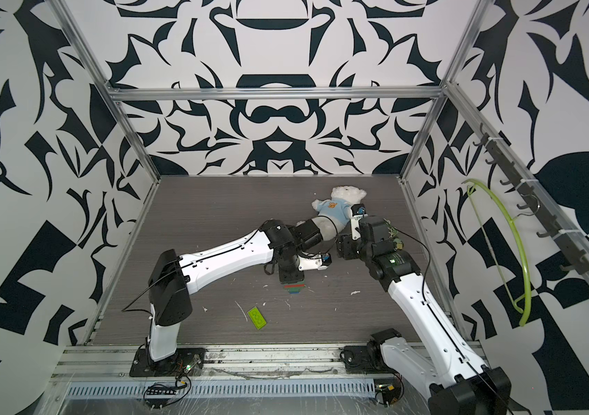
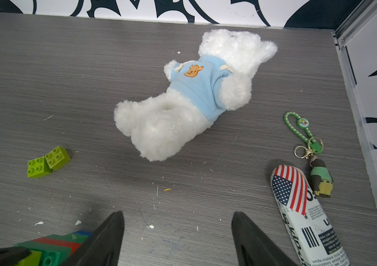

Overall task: Assemble a carrot with lego
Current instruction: Assemble the lego brick with the lego brick.

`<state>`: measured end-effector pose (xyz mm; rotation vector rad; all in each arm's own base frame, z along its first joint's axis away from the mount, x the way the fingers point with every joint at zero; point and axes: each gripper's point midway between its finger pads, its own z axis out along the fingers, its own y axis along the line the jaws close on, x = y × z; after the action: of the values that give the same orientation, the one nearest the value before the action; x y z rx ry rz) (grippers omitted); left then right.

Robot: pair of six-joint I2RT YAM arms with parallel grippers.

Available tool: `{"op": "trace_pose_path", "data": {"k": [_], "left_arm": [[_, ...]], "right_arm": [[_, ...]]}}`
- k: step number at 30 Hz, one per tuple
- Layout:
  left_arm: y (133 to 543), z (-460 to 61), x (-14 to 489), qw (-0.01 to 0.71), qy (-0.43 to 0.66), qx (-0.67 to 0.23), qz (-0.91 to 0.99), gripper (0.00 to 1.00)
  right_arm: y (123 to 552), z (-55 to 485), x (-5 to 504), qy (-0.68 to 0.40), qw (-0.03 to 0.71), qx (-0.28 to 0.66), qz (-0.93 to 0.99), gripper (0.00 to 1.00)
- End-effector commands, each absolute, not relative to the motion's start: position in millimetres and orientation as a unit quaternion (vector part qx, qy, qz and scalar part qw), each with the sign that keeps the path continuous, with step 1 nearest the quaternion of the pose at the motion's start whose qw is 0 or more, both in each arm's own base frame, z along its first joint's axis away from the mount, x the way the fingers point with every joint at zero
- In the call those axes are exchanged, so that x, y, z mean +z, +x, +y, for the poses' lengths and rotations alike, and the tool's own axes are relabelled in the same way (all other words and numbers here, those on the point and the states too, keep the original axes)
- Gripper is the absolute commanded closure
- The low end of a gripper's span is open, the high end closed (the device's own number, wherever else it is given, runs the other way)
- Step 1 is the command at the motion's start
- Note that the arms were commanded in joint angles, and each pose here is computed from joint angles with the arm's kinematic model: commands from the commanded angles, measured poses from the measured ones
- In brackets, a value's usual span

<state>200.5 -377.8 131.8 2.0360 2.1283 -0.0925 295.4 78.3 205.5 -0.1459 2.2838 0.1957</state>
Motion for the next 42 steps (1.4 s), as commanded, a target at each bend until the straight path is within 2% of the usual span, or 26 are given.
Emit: {"op": "trace_pose_path", "data": {"k": [1, 12, 22, 31, 34, 38, 42], "left_arm": [[197.7, -372.5, 127.7, 0.085, 0.686, -0.033, 0.722, 0.83], [193.5, -366.1, 109.9, 0.057, 0.688, -0.027, 0.723, 0.84], [177.7, -345.7, 78.1, -0.022, 0.682, -0.014, 0.731, 0.88], [168.6, -340.4, 55.6, -0.061, 0.678, -0.015, 0.733, 0.86], [179.7, -348.9, 74.9, -0.025, 0.681, -0.017, 0.732, 0.8], [190.1, -367.3, 103.9, 0.02, 0.681, -0.036, 0.732, 0.59], [199.0, -383.5, 128.5, 0.072, 0.678, -0.055, 0.73, 0.46]], "right_arm": [[300.6, 80.2, 213.7, -0.054, 0.426, 0.086, 0.899, 0.21], [300.3, 80.6, 213.2, -0.055, 0.425, 0.086, 0.9, 0.21], [299.7, 79.1, 215.1, -0.053, 0.428, 0.084, 0.898, 0.21], [299.6, 78.9, 215.2, -0.053, 0.428, 0.083, 0.898, 0.21], [299.5, 78.5, 215.6, -0.052, 0.428, 0.083, 0.898, 0.21], [300.0, 78.7, 217.2, -0.053, 0.429, 0.083, 0.898, 0.21], [299.6, 78.4, 218.4, -0.053, 0.431, 0.082, 0.897, 0.21]]}}
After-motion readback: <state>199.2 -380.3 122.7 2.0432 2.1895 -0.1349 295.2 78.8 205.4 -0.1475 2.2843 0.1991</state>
